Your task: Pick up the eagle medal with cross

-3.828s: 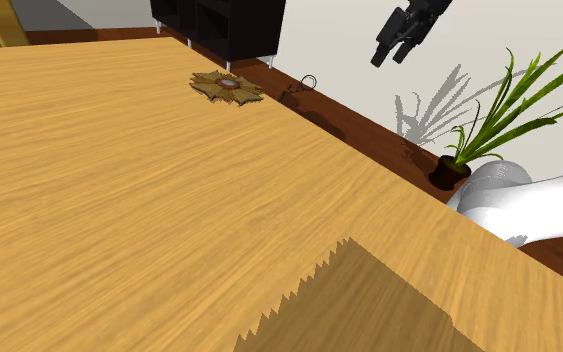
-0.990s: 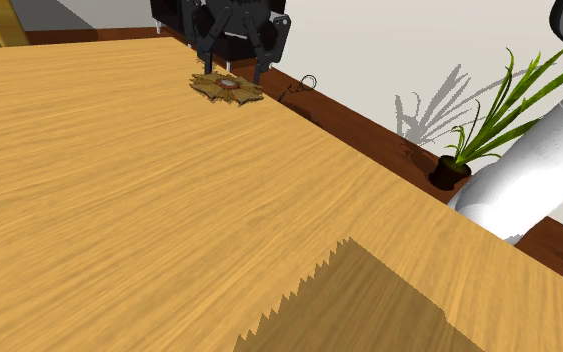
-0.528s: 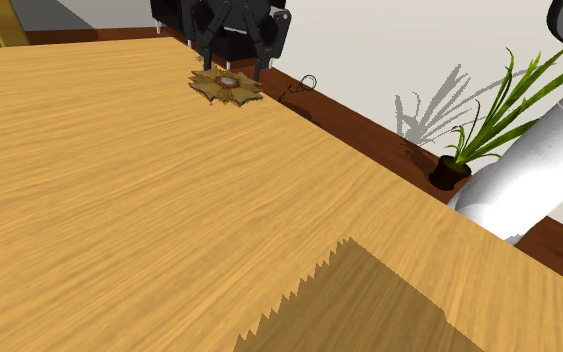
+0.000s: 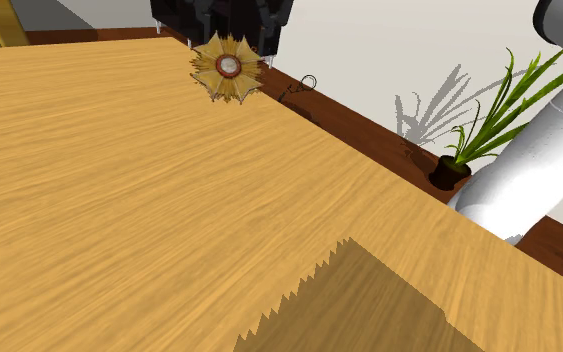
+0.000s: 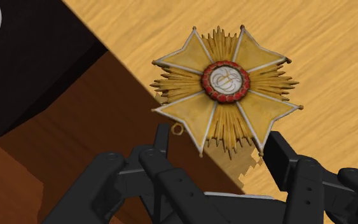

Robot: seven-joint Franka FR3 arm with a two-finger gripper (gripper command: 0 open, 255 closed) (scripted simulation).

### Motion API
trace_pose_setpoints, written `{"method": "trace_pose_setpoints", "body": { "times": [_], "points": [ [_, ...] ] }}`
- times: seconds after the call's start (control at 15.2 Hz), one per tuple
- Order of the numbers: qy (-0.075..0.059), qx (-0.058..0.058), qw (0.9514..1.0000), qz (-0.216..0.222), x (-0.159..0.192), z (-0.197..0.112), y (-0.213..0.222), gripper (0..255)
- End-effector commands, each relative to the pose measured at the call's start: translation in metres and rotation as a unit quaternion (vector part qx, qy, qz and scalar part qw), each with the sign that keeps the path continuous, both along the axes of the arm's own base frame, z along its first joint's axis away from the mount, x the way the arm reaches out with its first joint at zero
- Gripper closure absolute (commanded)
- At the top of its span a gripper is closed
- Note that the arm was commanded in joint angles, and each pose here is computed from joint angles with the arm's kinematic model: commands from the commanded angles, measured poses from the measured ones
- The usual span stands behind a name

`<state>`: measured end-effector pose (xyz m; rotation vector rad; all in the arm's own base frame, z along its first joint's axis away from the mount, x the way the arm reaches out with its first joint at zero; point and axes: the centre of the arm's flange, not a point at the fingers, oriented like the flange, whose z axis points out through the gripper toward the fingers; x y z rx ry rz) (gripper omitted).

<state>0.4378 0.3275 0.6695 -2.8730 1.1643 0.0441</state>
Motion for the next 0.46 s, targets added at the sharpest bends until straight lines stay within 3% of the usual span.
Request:
{"method": "trace_pose_setpoints", "body": {
  "times": [0.0, 0.4],
  "points": [
    [0.000, 0.000, 1.0000, 0.000, 0.000, 0.010, 0.000, 255],
    [0.000, 0.000, 1.0000, 0.000, 0.000, 0.032, 0.000, 255]
  ]
}}
